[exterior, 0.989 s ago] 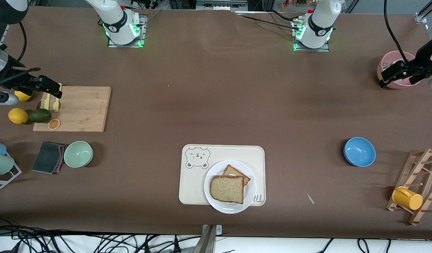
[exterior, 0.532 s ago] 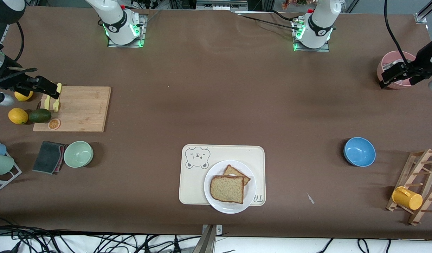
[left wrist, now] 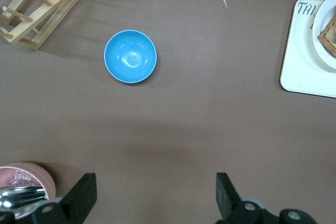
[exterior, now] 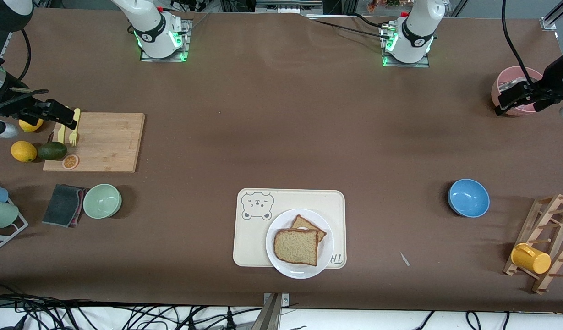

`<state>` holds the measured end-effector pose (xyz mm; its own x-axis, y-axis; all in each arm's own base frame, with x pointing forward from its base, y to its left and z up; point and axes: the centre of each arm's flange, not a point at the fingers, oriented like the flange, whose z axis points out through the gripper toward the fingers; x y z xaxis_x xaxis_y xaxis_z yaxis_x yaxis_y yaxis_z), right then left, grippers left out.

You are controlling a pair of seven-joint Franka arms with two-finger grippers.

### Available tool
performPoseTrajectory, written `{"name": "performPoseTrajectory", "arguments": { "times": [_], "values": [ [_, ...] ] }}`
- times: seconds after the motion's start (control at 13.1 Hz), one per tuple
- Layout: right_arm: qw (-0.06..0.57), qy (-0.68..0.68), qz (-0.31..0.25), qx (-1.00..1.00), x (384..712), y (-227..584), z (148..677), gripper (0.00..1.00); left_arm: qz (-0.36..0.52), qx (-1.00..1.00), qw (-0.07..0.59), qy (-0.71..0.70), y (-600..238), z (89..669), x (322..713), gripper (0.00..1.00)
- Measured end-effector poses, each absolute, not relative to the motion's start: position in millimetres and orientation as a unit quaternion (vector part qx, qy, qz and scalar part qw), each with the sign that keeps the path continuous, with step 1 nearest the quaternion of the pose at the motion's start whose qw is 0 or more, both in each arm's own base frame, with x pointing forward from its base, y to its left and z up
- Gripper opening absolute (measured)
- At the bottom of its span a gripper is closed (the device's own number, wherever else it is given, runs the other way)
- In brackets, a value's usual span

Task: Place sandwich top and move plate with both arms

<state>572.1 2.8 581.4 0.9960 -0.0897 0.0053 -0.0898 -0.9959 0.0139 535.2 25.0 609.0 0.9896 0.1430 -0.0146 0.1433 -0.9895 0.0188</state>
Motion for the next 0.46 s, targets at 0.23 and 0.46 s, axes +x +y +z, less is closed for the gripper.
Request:
{"name": "performPoseTrajectory", "arguments": {
  "times": [0.23, 0.46],
  "values": [
    [0.009, -0.043, 0.002, 0.999, 572.2, 4.0, 581.3, 1.0, -0.007, 0.997, 0.01, 0.072, 25.1, 609.0, 535.2, 1.0],
    [0.011, -0.039, 0.001, 0.999, 572.8, 8.7, 579.8, 1.0, -0.007, 0.997, 0.01, 0.072, 25.2, 609.0, 535.2, 1.0]
  ]
}}
